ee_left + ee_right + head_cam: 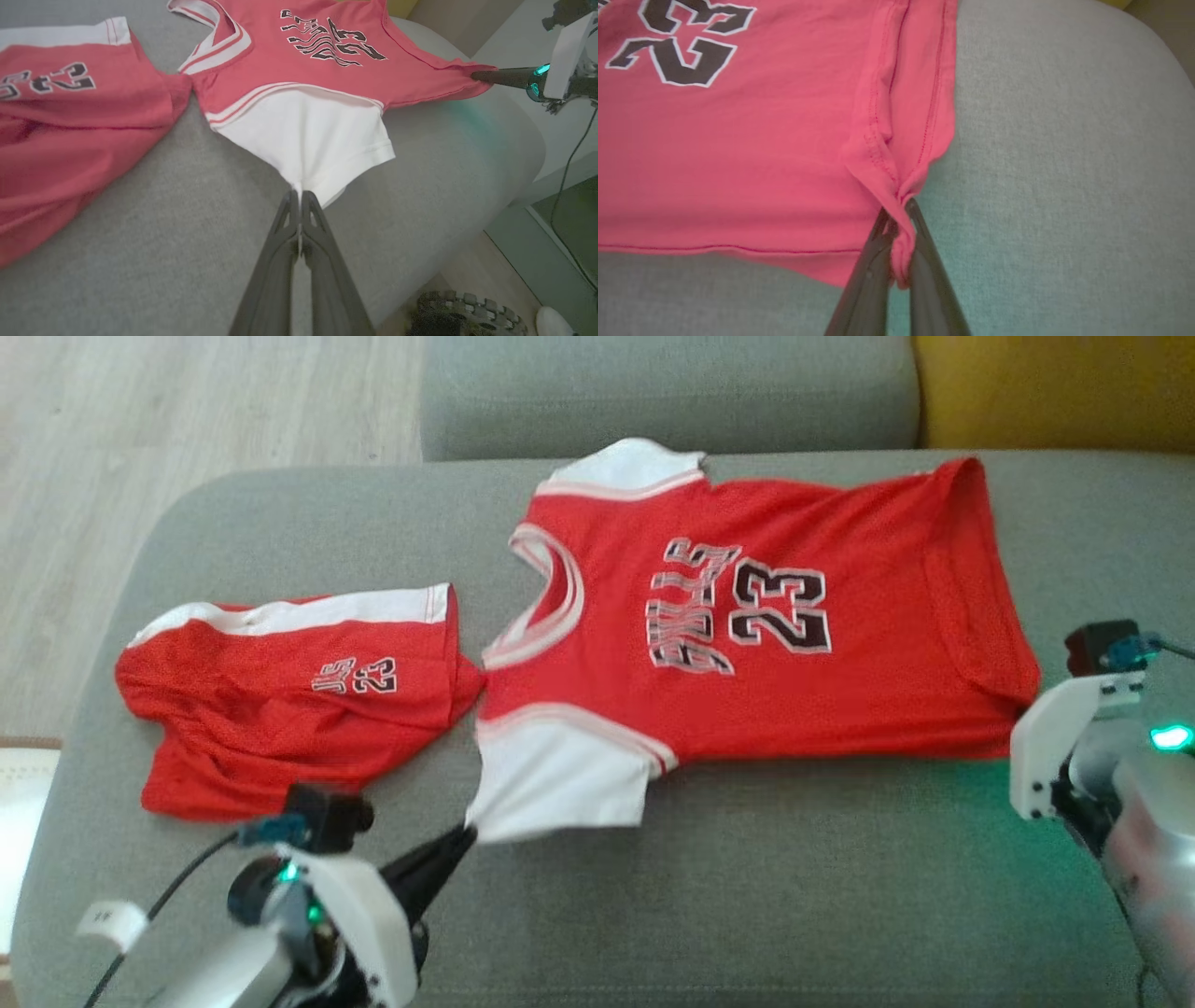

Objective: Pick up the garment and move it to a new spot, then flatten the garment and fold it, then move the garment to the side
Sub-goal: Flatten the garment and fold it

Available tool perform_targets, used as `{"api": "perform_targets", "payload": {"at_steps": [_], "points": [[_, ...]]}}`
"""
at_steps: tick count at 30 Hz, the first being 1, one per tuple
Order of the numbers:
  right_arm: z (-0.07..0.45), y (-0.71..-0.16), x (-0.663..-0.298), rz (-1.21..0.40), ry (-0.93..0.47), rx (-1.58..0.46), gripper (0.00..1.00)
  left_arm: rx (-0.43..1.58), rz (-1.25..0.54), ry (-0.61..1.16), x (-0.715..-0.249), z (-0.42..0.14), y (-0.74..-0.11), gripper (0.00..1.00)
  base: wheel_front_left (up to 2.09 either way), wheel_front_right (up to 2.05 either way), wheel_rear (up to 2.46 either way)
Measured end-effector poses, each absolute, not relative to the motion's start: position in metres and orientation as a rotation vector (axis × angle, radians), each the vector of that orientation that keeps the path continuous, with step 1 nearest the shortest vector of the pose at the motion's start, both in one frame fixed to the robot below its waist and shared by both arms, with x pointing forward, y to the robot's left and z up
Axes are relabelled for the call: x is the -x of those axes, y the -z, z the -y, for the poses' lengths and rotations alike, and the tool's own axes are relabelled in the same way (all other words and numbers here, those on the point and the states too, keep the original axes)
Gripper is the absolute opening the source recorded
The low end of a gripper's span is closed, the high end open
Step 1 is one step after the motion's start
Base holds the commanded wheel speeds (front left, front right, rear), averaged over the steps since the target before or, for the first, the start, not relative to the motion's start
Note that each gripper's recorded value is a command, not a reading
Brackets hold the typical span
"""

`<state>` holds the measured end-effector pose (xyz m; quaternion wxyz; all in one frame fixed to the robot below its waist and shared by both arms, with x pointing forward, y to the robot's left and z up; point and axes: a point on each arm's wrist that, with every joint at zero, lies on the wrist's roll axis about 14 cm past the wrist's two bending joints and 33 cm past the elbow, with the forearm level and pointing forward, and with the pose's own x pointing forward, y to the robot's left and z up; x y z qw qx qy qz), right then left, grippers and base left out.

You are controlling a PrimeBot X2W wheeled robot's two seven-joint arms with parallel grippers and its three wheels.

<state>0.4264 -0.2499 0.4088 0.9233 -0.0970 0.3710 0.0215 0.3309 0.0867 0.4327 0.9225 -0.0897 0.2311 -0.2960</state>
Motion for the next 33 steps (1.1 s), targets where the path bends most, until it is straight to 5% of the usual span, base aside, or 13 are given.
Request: {"api": "perform_targets", "payload": {"at_steps": [19,33], "points": [[0.276,-0.383,-0.339,-1.086,-0.095,0.169,0.00,0.244,-0.653,0.714,-0.255,-0.092,-0.440,0.00,0.00,0.00,0.00],[0.279,-0.400,-0.354,-1.071,-0.092,0.127,0.00,0.100,-0.546,0.711,-0.301,-0.091,-0.459,0.00,0.00,0.00,0.00]]}}
